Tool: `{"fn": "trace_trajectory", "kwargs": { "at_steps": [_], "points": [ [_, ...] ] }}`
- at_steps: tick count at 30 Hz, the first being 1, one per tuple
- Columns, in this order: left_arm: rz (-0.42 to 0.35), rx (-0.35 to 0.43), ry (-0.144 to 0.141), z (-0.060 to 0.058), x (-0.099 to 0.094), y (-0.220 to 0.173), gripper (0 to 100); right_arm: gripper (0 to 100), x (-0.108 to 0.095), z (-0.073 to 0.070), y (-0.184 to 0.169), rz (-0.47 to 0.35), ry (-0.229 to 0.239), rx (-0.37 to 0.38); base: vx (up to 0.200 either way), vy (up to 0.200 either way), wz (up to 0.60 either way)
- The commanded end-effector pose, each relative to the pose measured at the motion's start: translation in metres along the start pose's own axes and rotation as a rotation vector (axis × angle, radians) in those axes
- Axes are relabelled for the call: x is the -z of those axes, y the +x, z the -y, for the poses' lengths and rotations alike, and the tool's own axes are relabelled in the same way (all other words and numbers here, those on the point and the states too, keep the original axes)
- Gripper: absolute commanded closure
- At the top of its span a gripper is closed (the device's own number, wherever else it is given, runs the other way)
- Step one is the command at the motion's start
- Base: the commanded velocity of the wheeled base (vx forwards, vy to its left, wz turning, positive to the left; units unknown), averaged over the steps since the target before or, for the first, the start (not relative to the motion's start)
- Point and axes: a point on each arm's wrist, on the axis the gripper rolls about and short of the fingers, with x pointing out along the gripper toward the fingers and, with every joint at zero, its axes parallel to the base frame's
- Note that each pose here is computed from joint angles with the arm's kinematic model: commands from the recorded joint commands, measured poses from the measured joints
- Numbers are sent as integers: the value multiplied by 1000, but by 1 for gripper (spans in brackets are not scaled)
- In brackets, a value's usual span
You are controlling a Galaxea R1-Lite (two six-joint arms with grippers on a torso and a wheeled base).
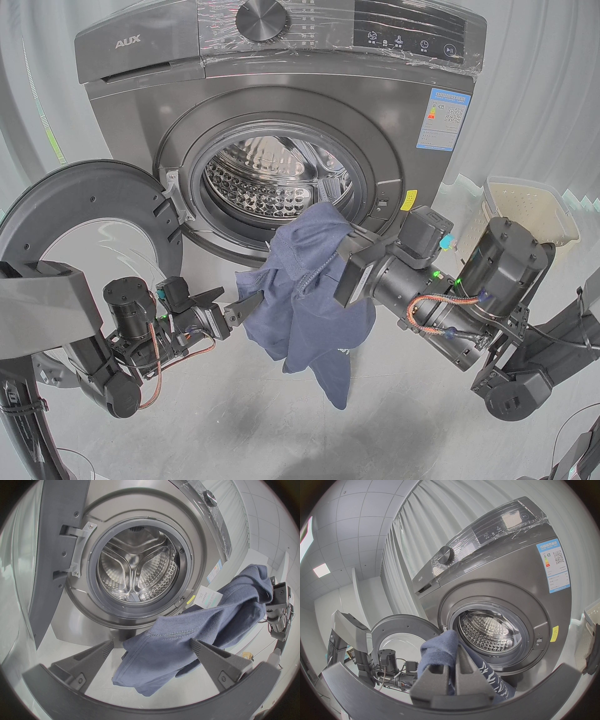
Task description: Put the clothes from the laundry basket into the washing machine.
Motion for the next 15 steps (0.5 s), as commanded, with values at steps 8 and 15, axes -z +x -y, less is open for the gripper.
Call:
{"fn": "trace_trajectory", "kwargs": {
  "at_steps": [8,15],
  "points": [
    [-60,72,-7,-6,19,18,0,100,-4,-4,-6,1,4,-13,0,0,0],
    [-80,130,-8,-10,25,27,0,100,-5,-5,-6,5,4,-16,0,0,0]
  ]
}}
